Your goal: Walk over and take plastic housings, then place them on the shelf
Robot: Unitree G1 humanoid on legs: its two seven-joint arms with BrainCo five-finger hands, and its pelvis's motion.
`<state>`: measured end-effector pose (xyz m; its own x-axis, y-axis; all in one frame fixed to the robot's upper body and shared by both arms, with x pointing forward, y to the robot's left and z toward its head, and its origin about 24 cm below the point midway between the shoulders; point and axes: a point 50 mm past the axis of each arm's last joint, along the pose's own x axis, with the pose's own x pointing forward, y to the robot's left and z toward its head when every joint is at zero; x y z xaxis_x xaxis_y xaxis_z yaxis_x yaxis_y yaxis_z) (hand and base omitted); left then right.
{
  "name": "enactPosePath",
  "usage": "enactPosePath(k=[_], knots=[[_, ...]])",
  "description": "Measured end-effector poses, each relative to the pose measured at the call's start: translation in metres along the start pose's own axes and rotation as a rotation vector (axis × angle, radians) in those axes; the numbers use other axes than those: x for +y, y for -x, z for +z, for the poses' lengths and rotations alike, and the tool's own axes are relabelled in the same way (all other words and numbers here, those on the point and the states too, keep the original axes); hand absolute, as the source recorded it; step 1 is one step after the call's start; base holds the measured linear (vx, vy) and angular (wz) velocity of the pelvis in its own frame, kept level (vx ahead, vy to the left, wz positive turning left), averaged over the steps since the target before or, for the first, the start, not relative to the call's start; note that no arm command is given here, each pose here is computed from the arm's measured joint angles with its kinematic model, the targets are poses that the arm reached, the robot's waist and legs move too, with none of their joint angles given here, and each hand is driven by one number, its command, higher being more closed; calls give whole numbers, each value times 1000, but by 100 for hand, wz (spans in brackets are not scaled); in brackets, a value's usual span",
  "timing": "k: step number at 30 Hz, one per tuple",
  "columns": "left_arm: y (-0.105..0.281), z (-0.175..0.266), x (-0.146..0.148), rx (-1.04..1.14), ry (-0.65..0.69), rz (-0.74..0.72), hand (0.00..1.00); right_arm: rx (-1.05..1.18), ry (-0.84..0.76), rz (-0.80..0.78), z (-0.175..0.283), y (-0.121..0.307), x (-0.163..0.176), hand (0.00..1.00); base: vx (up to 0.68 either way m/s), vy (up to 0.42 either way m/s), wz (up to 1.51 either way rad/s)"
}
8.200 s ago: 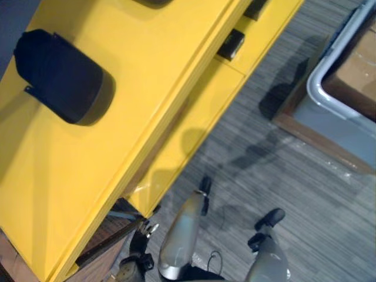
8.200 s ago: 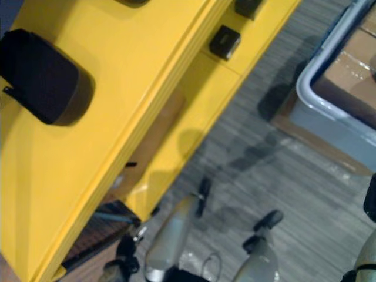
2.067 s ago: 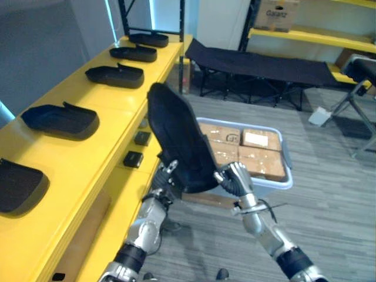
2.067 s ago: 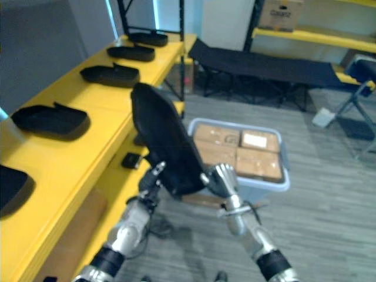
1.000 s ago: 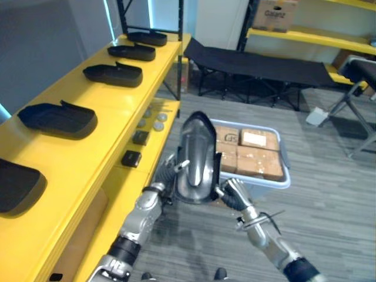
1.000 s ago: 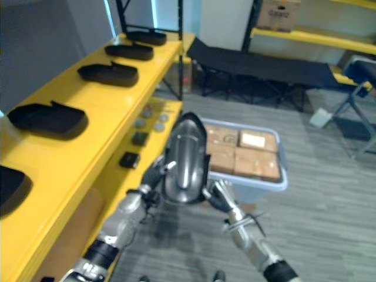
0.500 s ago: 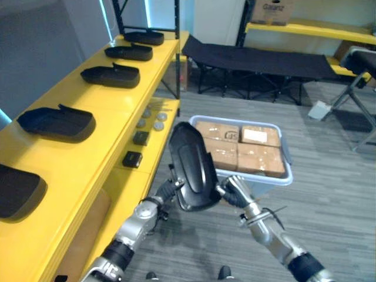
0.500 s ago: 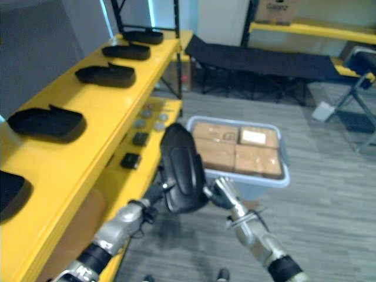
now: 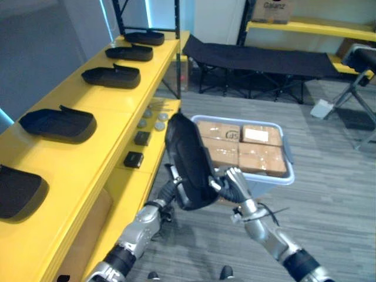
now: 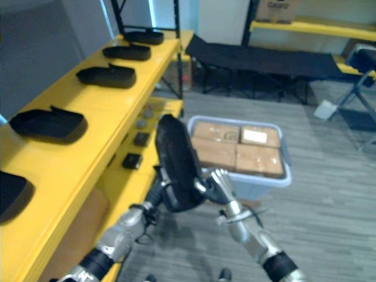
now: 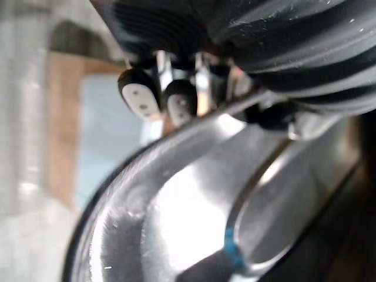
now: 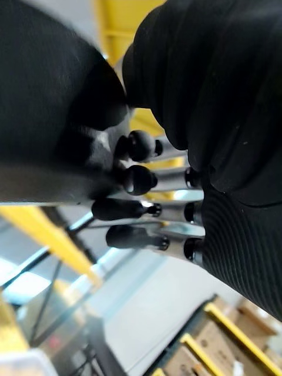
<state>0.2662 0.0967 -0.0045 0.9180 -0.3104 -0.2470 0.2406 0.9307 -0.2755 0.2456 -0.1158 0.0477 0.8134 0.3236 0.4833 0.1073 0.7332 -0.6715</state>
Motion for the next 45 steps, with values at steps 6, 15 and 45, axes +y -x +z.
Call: enactPosePath(k=[6, 15, 45], knots=[[-1, 39, -8, -252, 25, 91, 100, -72, -163, -252, 30, -29, -34, 0, 0, 0, -1], [21, 66, 41, -453, 47, 500, 100, -110, -268, -566, 38, -41, -110, 0, -3, 15, -9], [223, 106, 107, -951, -308, 1404, 100, 488, -1098, -208, -25, 15, 1, 0, -3, 3, 28]])
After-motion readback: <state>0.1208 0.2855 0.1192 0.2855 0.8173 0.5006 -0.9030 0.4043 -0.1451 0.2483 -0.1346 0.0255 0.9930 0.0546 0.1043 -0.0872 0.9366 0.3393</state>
